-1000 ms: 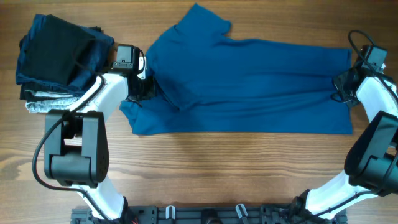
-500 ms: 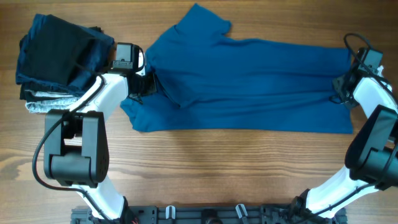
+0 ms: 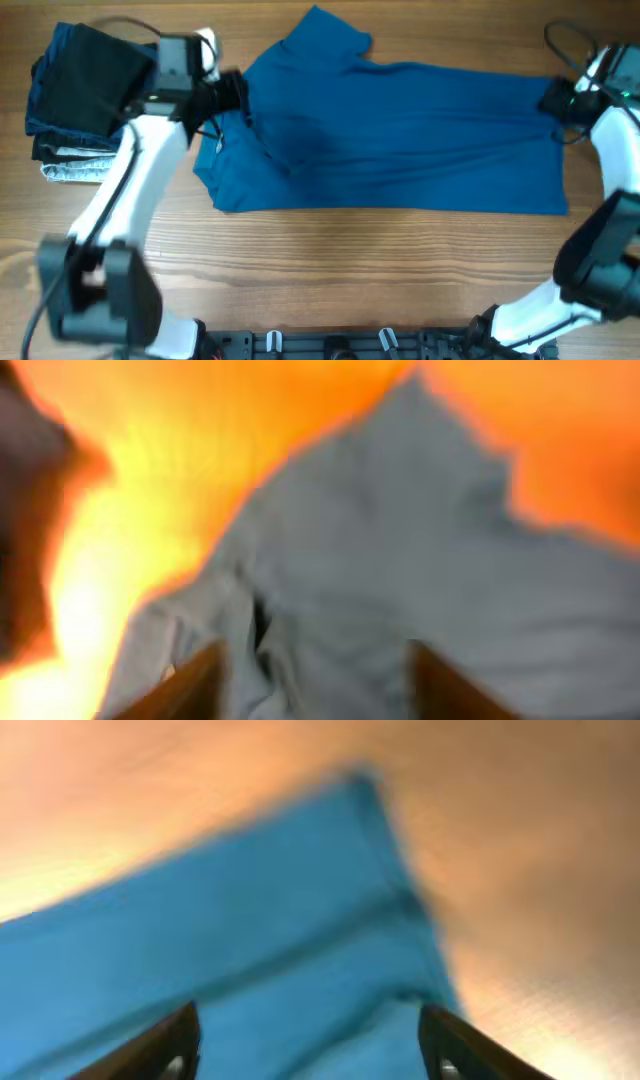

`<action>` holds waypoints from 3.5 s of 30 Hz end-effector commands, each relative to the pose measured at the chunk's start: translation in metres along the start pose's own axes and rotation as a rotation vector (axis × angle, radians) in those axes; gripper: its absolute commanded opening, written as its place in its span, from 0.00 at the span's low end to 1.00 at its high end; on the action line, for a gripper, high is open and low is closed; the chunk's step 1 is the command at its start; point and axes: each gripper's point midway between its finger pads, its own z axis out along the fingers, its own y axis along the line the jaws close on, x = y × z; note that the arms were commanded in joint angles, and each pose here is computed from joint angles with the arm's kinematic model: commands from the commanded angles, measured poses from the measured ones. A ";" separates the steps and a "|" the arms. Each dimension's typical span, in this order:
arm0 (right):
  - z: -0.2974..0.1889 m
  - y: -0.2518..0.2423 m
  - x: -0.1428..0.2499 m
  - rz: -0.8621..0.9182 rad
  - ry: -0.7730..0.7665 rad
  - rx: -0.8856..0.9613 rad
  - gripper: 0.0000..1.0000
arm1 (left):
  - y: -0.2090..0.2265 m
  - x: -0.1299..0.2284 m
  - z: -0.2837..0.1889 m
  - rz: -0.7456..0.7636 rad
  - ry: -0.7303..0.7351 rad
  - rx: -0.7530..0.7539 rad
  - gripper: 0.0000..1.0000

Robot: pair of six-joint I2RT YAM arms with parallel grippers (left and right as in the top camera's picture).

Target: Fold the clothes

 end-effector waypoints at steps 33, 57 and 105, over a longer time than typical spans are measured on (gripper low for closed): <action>-0.010 0.331 0.268 -1.605 0.201 -0.683 0.53 | 0.110 -0.028 -0.099 -0.327 -0.120 -0.251 1.00; 0.019 0.358 0.248 -1.498 0.057 -0.614 0.04 | 0.110 -0.028 -0.099 -0.327 -0.120 -0.251 1.00; 0.009 0.229 0.189 -1.395 0.335 -0.534 0.04 | 0.110 -0.028 -0.099 -0.327 -0.120 -0.251 1.00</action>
